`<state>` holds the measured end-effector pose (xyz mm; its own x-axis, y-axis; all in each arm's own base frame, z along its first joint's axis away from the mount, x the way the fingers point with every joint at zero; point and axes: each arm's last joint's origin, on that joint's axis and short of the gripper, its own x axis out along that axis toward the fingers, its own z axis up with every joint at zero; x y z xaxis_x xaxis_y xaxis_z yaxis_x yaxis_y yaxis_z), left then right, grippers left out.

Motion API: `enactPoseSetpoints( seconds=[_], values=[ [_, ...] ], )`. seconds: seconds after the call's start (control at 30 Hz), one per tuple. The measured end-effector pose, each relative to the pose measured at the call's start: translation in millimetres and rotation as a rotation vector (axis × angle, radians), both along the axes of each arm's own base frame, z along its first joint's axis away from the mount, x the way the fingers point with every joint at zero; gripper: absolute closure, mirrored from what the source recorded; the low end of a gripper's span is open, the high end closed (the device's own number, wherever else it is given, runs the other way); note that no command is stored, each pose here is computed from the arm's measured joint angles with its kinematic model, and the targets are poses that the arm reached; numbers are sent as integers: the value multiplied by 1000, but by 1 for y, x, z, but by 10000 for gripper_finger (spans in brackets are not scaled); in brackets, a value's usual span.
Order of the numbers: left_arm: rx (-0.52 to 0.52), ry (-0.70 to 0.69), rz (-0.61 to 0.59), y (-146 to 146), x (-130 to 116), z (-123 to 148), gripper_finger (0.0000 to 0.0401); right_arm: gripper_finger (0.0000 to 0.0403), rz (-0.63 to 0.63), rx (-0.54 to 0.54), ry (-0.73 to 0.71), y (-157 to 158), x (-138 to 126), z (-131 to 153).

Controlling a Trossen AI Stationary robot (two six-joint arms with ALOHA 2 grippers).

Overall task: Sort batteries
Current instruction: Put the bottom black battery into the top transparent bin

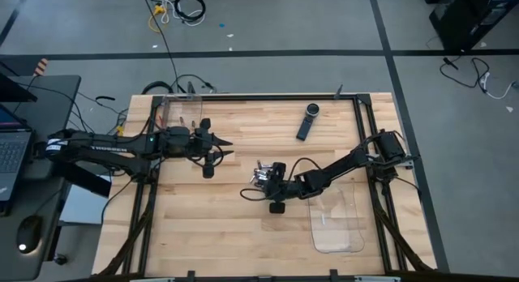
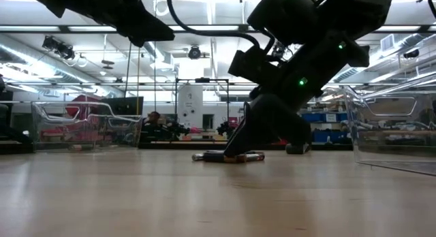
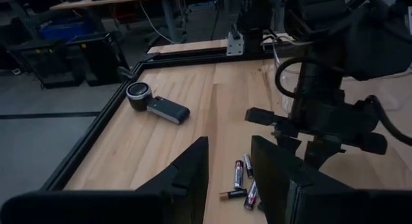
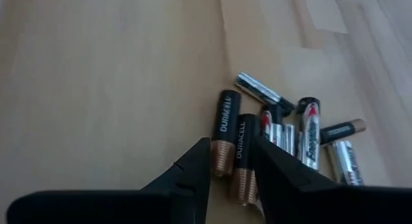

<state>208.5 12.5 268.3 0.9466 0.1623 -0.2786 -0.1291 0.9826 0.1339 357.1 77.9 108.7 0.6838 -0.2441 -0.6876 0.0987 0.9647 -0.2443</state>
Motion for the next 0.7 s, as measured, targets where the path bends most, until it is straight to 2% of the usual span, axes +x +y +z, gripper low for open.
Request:
enactPoseSetpoints(
  seconds=[0.17,0.43,0.7],
  values=[
    [0,15,1,0,0,-1,284,299,37,27,-8,1,1,1],
    [0,12,2,0,0,-1,284,302,43,45,-60,5,4,4],
    [-1,14,2,0,0,-1,284,301,29,45,-55,1,5,4]
  ],
)
